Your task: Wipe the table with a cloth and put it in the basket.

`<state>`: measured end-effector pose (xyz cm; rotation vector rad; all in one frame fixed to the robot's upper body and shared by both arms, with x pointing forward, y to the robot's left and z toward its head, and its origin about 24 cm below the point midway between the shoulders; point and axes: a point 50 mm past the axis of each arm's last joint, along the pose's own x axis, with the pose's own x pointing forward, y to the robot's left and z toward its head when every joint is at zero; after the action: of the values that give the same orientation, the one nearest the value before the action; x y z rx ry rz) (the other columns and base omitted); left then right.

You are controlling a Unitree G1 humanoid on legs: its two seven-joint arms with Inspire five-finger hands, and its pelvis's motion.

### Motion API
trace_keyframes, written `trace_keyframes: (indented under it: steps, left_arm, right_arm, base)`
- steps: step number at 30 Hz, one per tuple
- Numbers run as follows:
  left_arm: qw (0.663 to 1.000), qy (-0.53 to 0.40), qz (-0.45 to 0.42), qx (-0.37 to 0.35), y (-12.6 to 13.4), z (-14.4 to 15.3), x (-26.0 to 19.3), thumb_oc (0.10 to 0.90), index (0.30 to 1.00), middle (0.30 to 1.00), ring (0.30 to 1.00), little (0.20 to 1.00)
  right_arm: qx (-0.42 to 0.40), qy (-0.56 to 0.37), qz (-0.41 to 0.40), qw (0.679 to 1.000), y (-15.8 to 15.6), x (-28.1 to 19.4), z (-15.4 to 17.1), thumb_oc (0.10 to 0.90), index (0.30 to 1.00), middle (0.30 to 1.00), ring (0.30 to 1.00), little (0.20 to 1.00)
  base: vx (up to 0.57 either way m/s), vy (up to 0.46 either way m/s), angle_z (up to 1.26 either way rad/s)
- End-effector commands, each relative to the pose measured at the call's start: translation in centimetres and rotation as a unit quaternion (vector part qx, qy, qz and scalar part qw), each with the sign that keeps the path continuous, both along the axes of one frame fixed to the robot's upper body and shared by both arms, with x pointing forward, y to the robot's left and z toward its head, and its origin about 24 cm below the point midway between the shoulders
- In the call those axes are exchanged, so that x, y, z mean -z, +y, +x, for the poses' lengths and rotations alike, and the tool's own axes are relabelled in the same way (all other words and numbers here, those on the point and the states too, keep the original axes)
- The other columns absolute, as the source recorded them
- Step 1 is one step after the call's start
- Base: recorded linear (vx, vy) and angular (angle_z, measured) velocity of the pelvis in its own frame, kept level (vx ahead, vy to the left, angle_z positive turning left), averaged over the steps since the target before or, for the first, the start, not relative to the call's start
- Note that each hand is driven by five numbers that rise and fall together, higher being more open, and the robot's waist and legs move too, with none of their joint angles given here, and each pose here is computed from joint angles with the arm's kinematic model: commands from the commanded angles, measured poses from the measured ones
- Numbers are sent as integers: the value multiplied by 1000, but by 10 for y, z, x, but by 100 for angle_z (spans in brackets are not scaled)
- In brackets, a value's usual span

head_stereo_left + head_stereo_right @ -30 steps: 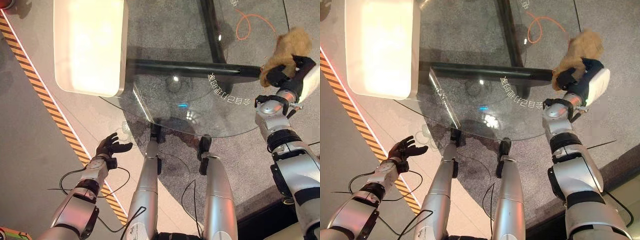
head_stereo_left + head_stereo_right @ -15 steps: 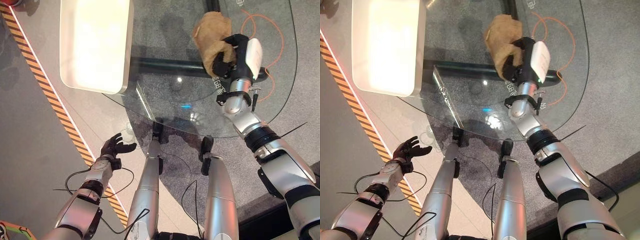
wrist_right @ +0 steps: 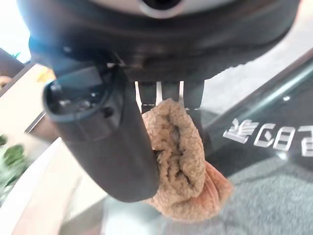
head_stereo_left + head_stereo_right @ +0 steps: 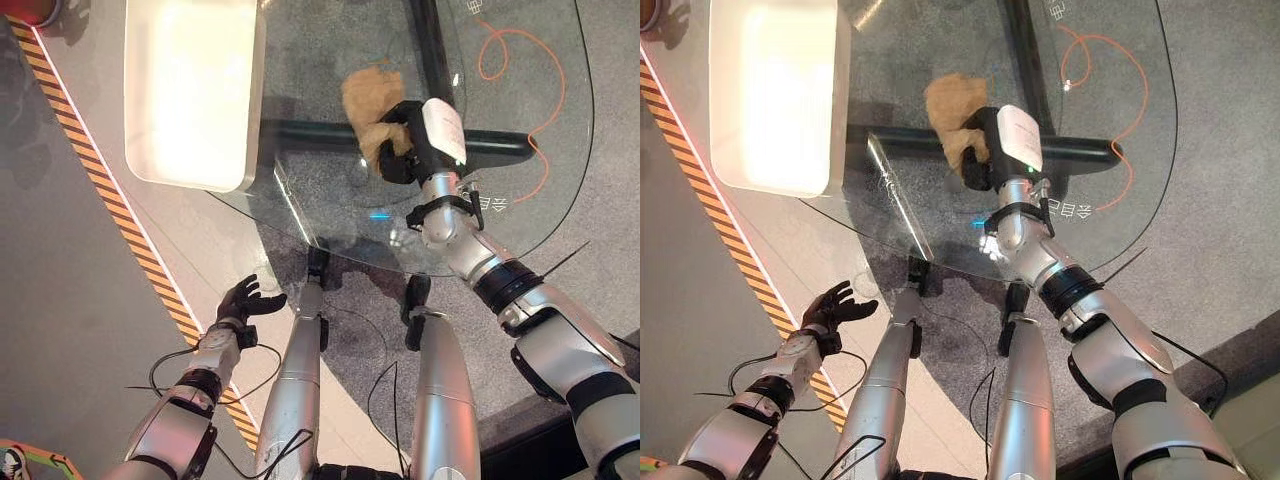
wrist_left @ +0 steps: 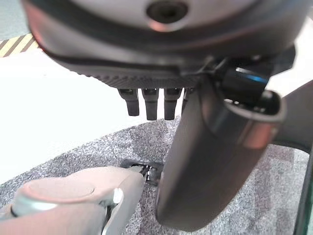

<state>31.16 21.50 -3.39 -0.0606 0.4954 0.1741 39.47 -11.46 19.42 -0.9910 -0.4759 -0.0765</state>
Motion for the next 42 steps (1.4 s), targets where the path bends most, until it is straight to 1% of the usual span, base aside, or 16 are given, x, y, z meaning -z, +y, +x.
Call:
trace_keyframes:
  steps: [1, 5, 10, 16, 20, 25, 35, 37, 39, 41, 42]
  left_arm:
    - [999, 4, 30, -22, 10, -5, 4, 800, 900, 900, 900, 900]
    - [999, 4, 30, -23, 8, -4, 3, 800, 900, 900, 900, 900]
    - [999, 5, 29, -26, 10, -4, 3, 800, 900, 900, 900, 900]
    - [999, 4, 26, -27, 10, -4, 3, 800, 900, 900, 900, 900]
    - [999, 6, 30, -26, 11, -4, 4, 800, 900, 900, 900, 900]
    - [999, 5, 27, -28, 12, -3, 2, 800, 900, 900, 900, 900]
    - [999, 4, 24, -36, 14, -4, 4, 800, 900, 900, 900, 900]
    - [999, 7, 28, -39, 14, -5, 4, 800, 900, 900, 900, 900]
    - [998, 8, 27, -59, 17, -8, 6, 800, 900, 900, 900, 900]
    - [996, 9, 17, -83, 21, -10, 7, 800, 900, 900, 900, 900]
    - [994, 4, 9, -110, 26, -11, 7, 800, 900, 900, 900, 900]
  right_arm:
    - [-173, -60, -31, 983, 71, -25, -27, 100, 300, 300, 300, 200]
    - [-222, -47, -38, 973, 89, -17, -40, 100, 300, 300, 300, 200]
    - [-258, -30, -33, 965, 101, -7, -51, 100, 300, 300, 300, 200]
    - [-273, -12, -25, 962, 105, 2, -56, 100, 300, 300, 300, 200]
    - [-280, 8, 3, 960, 105, 10, -60, 100, 300, 300, 300, 200]
    - [-277, 15, 8, 961, 105, 16, -62, 100, 300, 300, 300, 200]
    - [-253, -6, 32, 967, 101, 11, -59, 100, 300, 300, 300, 200]
    - [-241, -14, 52, 969, 98, 7, -58, 100, 300, 300, 300, 200]
    - [-216, -25, 96, 971, 90, 2, -54, 100, 300, 300, 300, 200]
    - [-201, -32, 125, 971, 84, -1, -52, 100, 300, 300, 300, 200]
    - [-190, -40, 149, 970, 80, -4, -51, 100, 300, 300, 300, 200]
  base:
    - [0, 0, 0]
    - [1, 0, 1]
    - [1, 0, 1]
    - [4, 0, -2]
    - [0, 0, 0]
    - [0, 0, 0]
    - [0, 0, 0]
    - [-3, 15, 1]
    - [-3, 31, 0]
    - [0, 0, 0]
    - [0, 36, -1]
